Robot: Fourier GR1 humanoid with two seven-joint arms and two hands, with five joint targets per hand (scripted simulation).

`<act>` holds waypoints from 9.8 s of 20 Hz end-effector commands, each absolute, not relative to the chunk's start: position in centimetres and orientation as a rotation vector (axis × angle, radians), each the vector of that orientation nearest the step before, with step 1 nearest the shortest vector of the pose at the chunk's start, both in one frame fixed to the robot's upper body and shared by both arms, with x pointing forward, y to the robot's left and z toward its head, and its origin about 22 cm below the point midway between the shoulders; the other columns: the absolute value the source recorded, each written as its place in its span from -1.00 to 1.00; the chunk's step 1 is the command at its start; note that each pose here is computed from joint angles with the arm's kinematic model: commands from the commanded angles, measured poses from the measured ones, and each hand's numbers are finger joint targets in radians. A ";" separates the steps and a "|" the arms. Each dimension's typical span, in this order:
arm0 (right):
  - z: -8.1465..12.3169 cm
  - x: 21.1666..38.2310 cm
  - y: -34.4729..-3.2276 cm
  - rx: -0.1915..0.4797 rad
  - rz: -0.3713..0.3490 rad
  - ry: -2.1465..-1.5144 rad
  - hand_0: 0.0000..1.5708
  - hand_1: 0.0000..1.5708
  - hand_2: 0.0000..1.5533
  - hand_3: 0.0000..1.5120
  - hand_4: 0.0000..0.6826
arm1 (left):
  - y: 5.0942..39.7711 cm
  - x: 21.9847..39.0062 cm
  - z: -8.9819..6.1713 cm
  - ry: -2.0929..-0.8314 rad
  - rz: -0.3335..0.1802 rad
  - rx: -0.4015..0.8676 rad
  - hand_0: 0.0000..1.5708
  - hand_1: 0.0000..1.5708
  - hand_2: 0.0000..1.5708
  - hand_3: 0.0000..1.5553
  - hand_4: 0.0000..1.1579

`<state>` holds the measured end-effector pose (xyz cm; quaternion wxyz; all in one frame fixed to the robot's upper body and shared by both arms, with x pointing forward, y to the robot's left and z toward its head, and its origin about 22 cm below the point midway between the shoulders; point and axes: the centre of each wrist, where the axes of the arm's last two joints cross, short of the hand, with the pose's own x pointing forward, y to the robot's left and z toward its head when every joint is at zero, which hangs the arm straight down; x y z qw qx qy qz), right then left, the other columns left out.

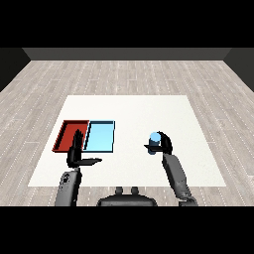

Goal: Pick the blue can and put it in the blue box

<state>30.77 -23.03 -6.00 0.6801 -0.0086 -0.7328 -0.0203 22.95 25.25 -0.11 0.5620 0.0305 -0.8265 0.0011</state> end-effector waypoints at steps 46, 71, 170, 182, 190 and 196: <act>4.7 34.8 -11.7 0.136 0.113 -1.889 0.84 0.84 0.88 0.81 0.62 | 11.5 28.8 0.0 -1.838 -0.151 -0.278 -1.00 -1.00 -1.00 -1.00 -1.00; 5.6 31.5 -8.9 0.278 0.158 -1.914 0.81 0.81 0.87 0.80 0.64 | 6.2 28.7 -1.3 -1.738 -0.138 -0.263 -1.00 -1.00 -1.00 -1.00 -1.00; 6.1 29.1 -24.7 0.169 -0.311 -1.995 -1.00 -1.00 -1.00 -1.00 -1.00 | 22.0 38.0 -5.8 -1.196 -0.048 0.593 1.00 1.00 0.92 0.73 0.70; 6.3 30.3 -24.7 0.203 -0.290 -1.995 -1.00 -1.00 -1.00 -1.00 -1.00 | 25.7 34.9 -9.1 -0.903 -0.160 0.588 0.25 0.25 0.20 -1.00 -0.09; 5.6 30.8 -22.9 0.269 -0.324 -2.026 -1.00 -1.00 -1.00 -1.00 -1.00 | 26.2 34.8 -9.0 -1.062 -0.116 0.762 -1.00 -1.00 -1.00 -1.00 -1.00; 6.1 29.9 -25.4 0.262 -0.295 -2.016 -1.00 -1.00 -1.00 -1.00 -1.00 | 23.1 37.4 -6.6 -1.243 -0.009 0.784 -1.00 -1.00 -1.00 -1.00 -1.00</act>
